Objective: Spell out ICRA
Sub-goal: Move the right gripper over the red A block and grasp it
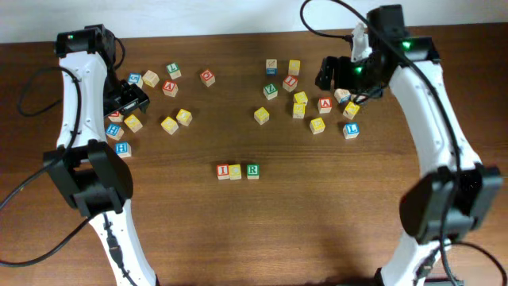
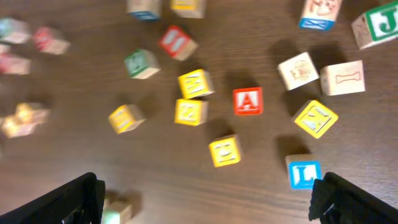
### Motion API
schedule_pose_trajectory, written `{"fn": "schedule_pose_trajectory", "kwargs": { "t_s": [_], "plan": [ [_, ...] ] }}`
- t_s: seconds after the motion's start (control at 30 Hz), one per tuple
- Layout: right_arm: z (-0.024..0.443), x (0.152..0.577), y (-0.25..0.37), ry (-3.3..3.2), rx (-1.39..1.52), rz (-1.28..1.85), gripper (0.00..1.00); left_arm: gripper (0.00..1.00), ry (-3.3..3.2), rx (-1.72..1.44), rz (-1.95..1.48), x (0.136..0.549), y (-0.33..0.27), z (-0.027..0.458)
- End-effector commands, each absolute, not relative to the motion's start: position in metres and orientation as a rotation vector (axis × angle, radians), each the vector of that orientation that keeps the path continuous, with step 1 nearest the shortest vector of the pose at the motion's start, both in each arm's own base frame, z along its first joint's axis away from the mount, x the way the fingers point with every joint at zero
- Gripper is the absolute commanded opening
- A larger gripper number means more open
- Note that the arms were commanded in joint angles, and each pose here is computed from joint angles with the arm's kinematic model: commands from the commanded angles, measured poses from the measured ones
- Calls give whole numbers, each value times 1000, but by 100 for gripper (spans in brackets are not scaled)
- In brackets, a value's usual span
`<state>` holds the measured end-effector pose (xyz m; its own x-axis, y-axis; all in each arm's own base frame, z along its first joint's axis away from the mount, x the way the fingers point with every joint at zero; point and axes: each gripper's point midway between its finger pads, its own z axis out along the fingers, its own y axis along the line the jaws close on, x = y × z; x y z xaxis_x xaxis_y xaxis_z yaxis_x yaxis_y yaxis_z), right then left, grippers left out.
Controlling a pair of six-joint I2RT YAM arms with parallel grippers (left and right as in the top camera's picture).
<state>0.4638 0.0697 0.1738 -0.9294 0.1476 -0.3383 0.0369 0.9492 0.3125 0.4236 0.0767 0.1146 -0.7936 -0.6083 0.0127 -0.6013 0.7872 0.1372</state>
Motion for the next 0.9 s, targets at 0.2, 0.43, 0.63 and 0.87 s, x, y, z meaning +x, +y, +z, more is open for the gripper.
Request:
{"fn": "schedule_pose_trajectory", "kwargs": {
  "t_s": [0.2,0.43,0.63,0.87],
  "plan": [
    [145,491,44,2731,190,194,85,99,-2927,998,-215,425,82,118],
    [96,500,63,2787,-69,0,80,99,-2926,998,-215,425,82,118],
    [65,504,65,2827,-83,-36,80,99,-2927,998,-215,425,82,118],
    [41,501,67,2874,-89,-27,76,99,-2927,998,-215,425,82,118]
  ]
}}
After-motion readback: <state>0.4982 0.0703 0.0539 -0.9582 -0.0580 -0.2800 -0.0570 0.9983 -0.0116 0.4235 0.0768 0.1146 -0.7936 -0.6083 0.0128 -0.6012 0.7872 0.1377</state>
